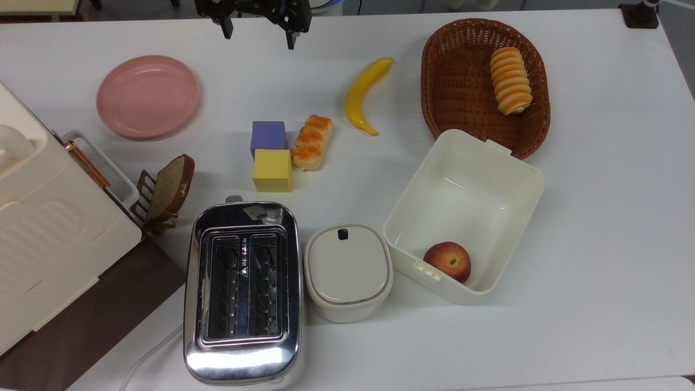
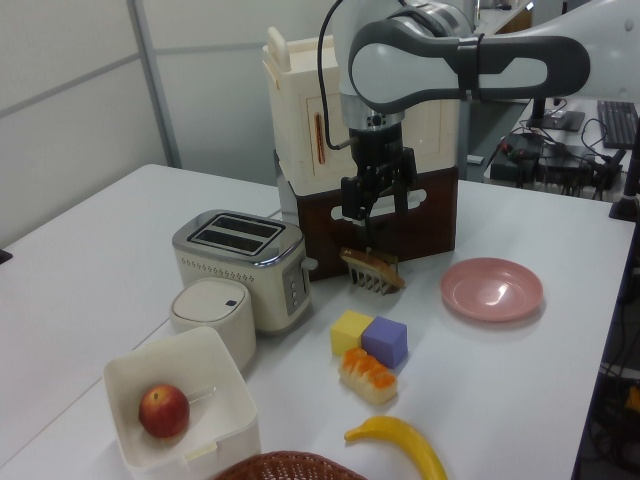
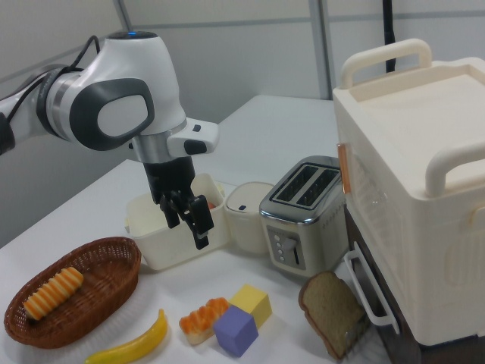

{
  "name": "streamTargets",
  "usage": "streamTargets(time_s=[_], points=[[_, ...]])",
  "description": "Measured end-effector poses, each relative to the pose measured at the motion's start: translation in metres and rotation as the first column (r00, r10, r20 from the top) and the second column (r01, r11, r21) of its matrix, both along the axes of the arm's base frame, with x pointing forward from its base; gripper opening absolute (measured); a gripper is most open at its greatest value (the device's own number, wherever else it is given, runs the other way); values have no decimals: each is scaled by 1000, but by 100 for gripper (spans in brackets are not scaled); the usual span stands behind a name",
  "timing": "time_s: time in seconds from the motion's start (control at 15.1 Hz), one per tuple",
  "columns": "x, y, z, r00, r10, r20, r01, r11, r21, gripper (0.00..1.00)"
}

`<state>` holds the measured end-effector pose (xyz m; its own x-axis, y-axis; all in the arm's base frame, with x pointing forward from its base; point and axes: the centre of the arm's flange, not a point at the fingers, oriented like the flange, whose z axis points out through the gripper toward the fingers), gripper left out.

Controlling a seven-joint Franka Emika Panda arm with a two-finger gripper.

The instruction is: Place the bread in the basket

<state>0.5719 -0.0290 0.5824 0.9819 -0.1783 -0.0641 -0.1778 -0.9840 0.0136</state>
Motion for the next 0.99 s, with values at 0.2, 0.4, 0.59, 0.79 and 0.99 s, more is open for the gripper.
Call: streamTargets(time_s=[0.2, 0.4, 0.59, 0.79, 0.99], points=[[0, 1, 0, 1000, -1, -4, 1, 1000, 0, 100], [-1, 1, 0, 1000, -1, -5, 1, 1000, 0, 100], [-4, 1, -2, 1000, -1, -31, 1, 1000, 2, 100], [-5, 2, -3, 999, 1, -41, -1, 1000, 2, 100], [-5, 3, -3, 999, 2, -41, -2, 1000, 2, 100]])
